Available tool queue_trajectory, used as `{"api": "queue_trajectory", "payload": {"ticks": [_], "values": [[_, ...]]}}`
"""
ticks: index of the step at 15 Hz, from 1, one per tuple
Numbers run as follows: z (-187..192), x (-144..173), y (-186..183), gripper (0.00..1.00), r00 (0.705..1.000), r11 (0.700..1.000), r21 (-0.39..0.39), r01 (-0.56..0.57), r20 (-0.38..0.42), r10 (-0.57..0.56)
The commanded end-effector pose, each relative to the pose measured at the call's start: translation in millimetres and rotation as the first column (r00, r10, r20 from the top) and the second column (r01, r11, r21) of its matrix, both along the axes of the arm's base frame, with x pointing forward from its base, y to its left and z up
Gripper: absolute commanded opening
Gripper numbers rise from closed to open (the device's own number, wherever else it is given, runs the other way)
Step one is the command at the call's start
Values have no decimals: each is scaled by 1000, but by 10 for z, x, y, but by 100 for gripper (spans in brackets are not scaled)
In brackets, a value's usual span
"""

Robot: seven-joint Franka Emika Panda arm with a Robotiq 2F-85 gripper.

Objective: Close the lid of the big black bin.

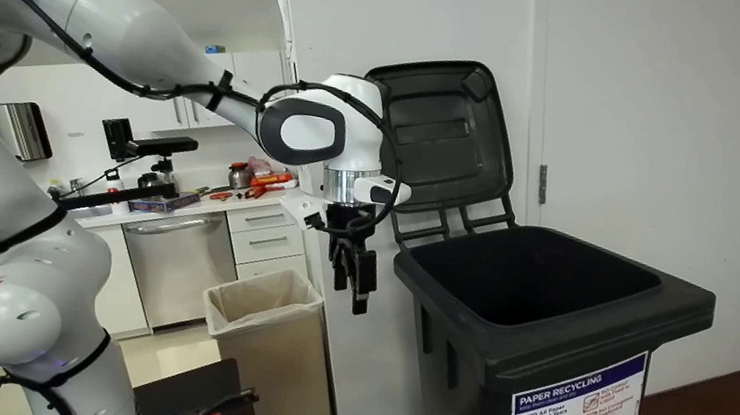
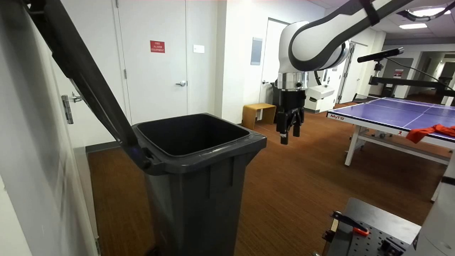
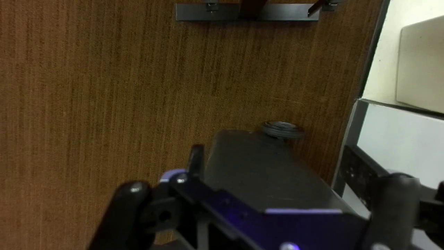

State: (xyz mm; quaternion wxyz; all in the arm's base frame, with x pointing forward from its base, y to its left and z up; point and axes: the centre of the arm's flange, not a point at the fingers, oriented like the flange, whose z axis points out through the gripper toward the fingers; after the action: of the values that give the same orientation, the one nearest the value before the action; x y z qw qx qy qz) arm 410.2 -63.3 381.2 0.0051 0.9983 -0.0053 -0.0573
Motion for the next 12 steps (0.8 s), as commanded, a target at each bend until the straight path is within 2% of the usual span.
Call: {"api": "queue_trajectory", "payload": {"ticks": [1,6,8,12], "values": [[0,0,0,100,1000,1000,0,0,0,0],[2,16,57,100,1000,1000,-1,-9,11,9],[129,16,326,100,993,997,-32,-75,87,77],[631,60,1086,100,941,969,-90,-230,235,245]]}}
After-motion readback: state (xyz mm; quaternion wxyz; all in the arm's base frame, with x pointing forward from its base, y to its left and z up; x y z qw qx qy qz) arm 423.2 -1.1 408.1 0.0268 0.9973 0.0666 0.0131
